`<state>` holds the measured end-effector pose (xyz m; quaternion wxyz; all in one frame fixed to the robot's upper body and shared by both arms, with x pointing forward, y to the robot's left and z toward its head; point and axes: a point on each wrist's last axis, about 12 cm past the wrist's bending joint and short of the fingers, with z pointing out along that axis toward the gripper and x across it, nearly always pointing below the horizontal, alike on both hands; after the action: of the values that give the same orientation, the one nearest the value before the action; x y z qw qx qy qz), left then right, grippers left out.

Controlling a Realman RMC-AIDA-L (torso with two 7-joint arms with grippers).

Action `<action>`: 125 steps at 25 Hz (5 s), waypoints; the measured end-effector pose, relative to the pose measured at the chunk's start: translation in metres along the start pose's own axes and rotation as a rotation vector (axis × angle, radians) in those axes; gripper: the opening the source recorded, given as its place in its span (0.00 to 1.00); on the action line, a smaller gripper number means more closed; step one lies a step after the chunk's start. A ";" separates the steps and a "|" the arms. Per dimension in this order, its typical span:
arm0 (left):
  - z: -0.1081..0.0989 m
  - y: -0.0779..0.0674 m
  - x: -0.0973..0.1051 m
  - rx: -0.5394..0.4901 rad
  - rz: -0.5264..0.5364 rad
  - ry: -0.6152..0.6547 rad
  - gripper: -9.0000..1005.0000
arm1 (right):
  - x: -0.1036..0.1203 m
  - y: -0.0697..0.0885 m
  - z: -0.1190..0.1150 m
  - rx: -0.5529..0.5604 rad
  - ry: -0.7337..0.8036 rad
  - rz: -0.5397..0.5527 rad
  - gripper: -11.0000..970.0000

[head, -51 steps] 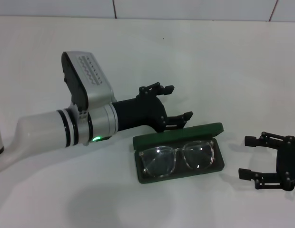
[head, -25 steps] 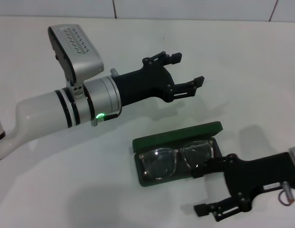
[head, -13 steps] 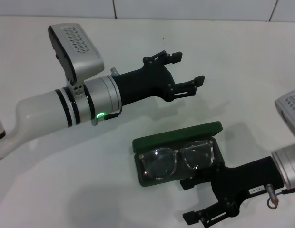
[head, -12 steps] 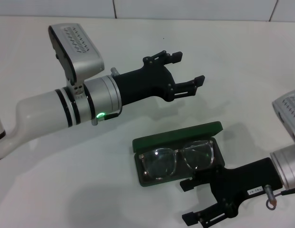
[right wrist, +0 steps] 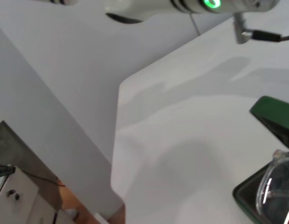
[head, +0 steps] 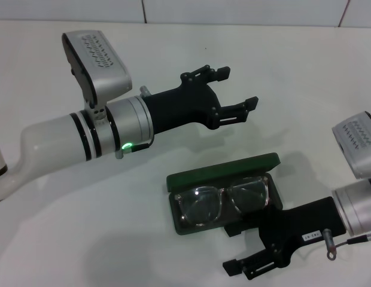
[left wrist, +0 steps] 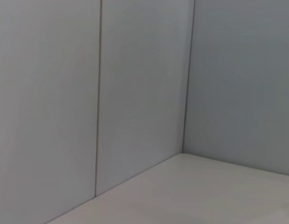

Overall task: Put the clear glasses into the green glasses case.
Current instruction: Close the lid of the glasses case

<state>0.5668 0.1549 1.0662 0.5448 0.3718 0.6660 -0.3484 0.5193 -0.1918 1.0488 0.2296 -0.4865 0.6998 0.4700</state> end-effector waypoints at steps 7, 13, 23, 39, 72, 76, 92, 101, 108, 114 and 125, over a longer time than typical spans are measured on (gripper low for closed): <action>-0.002 -0.001 0.000 0.011 -0.002 -0.008 0.88 | -0.003 -0.005 0.000 0.038 -0.005 0.009 0.89; -0.006 0.005 -0.002 -0.016 -0.005 -0.020 0.88 | -0.009 -0.010 0.000 0.071 -0.021 -0.001 0.89; -0.032 0.028 -0.016 -0.127 -0.035 -0.160 0.88 | -0.016 0.006 -0.012 -0.065 0.011 -0.085 0.88; -0.046 0.045 -0.031 -0.193 -0.001 -0.241 0.88 | -0.057 0.000 0.030 -0.107 0.184 -0.095 0.88; -0.093 0.055 -0.039 -0.194 -0.043 -0.329 0.88 | -0.073 -0.014 0.037 0.088 0.162 -0.136 0.88; -0.092 0.055 -0.039 -0.193 -0.042 -0.328 0.88 | -0.074 -0.014 0.037 0.090 0.159 -0.144 0.88; -0.038 0.046 -0.014 -0.153 -0.057 0.001 0.88 | 0.014 0.037 -0.036 -0.051 0.033 -0.333 0.88; 0.005 0.029 -0.007 -0.012 -0.025 0.209 0.88 | 0.037 0.036 -0.034 -0.026 0.006 -0.266 0.88; -0.001 0.020 0.003 0.021 -0.014 0.229 0.88 | 0.033 0.031 -0.032 -0.018 0.007 -0.268 0.88; -0.013 0.010 0.015 0.047 0.030 0.203 0.88 | 0.026 0.026 -0.030 -0.014 0.014 -0.269 0.88; -0.036 -0.004 0.035 0.039 0.103 0.117 0.88 | 0.011 0.016 -0.022 -0.018 0.030 -0.246 0.88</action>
<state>0.5417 0.1882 1.0381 0.5147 0.4360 0.6698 -0.3103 0.5038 -0.2150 1.0573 0.2707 -0.5777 0.6339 0.4373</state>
